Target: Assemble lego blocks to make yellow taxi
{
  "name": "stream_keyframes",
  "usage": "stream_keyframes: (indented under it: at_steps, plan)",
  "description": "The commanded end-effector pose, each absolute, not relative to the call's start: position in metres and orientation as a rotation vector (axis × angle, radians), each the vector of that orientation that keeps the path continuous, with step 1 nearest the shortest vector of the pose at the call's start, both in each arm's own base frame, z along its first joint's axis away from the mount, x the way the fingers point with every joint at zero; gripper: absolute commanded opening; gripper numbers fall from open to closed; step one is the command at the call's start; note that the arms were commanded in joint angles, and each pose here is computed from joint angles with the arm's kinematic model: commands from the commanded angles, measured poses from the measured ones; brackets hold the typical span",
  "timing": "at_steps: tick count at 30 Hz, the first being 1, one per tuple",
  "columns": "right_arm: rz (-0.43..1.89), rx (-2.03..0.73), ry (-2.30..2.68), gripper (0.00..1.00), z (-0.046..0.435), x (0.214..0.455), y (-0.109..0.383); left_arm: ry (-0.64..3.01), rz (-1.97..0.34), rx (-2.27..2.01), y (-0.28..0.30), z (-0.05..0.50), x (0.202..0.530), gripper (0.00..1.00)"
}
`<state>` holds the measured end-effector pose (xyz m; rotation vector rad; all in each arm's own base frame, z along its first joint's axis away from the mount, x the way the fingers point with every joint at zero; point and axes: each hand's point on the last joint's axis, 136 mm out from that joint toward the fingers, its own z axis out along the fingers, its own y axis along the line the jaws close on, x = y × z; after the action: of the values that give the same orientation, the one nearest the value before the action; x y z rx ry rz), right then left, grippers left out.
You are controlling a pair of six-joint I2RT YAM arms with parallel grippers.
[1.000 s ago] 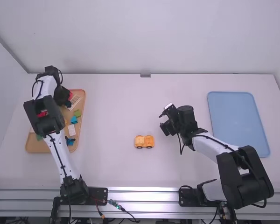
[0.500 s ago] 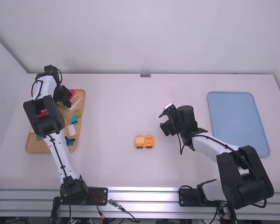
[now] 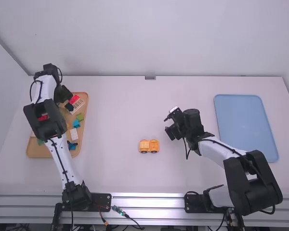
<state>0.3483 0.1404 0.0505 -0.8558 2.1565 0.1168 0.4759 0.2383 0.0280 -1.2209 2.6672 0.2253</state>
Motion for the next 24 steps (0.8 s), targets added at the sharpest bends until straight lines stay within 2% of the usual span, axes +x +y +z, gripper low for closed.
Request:
stream_keyframes:
  at_steps: [1, 5, 6, 8, 11, 24]
  plan:
    - [0.115, -0.851, 2.151, 0.99, 0.053, 0.348, 0.139, 2.638, 0.228, -1.278, 0.243, 0.033, 0.474, 0.7]
    - [0.115, -0.85, 2.152, 0.99, 0.053, 0.348, 0.139, 2.641, 0.229, -1.289, 0.242, 0.033, 0.472, 0.66]
    - [0.115, -0.851, 2.151, 0.99, 0.053, 0.348, 0.139, 2.601, 0.266, -1.366, 0.249, 0.034, 0.467, 0.59]
    - [0.114, -0.851, 2.151, 0.99, 0.053, 0.348, 0.139, 2.555, 0.326, -1.456, 0.257, 0.034, 0.458, 0.58]
    - [0.115, -0.851, 2.151, 0.99, 0.053, 0.348, 0.139, 2.559, 0.329, -1.466, 0.256, 0.033, 0.456, 0.61]
    - [0.114, -0.851, 2.151, 0.99, 0.053, 0.348, 0.139, 2.575, 0.211, -1.455, 0.246, 0.011, 0.462, 0.61]
